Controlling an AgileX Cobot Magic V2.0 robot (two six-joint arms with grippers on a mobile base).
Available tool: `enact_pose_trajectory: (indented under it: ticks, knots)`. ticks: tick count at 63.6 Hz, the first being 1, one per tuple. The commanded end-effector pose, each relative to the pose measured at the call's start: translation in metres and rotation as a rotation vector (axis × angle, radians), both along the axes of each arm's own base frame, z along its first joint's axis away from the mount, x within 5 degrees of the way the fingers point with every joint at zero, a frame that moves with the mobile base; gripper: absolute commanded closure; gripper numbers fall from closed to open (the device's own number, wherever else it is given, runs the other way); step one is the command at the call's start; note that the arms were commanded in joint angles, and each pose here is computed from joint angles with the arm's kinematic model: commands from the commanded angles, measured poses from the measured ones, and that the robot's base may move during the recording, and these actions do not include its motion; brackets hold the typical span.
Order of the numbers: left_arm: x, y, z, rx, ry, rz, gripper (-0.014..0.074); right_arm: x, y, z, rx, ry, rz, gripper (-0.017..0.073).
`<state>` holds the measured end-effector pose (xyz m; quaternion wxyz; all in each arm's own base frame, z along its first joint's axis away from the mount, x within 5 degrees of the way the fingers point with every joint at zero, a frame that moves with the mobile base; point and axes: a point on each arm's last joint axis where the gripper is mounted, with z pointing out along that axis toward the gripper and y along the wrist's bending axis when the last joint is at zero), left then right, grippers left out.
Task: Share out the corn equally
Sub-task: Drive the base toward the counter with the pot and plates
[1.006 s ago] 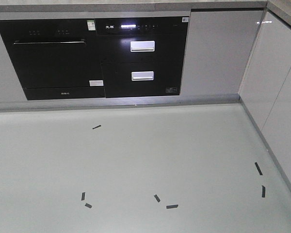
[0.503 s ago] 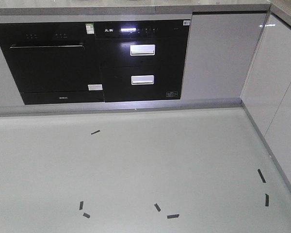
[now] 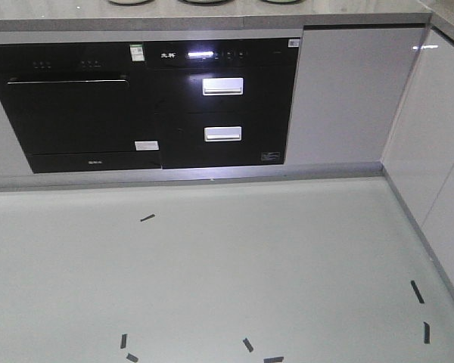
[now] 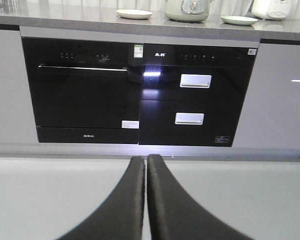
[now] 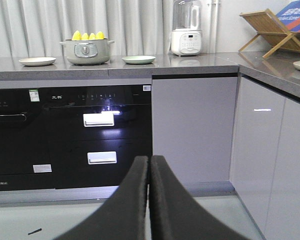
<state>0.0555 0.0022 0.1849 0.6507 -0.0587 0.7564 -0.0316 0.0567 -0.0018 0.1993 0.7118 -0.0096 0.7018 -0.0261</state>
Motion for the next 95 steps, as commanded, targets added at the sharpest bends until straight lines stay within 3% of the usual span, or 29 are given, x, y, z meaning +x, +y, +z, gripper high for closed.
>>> enact_pose_trajectory:
  ticks: [1, 95]
  knots:
    - [-0.0011, -0.0008, 0.0147, -0.002, -0.106, -0.011, 0.0599, -0.0001, 0.0016, 0.0007, -0.017, -0.06, 0.017, 0.0561]
    - [-0.0011, -0.0008, 0.0147, -0.002, -0.106, -0.011, 0.0599, -0.0001, 0.0016, 0.0007, -0.017, -0.06, 0.017, 0.0561]
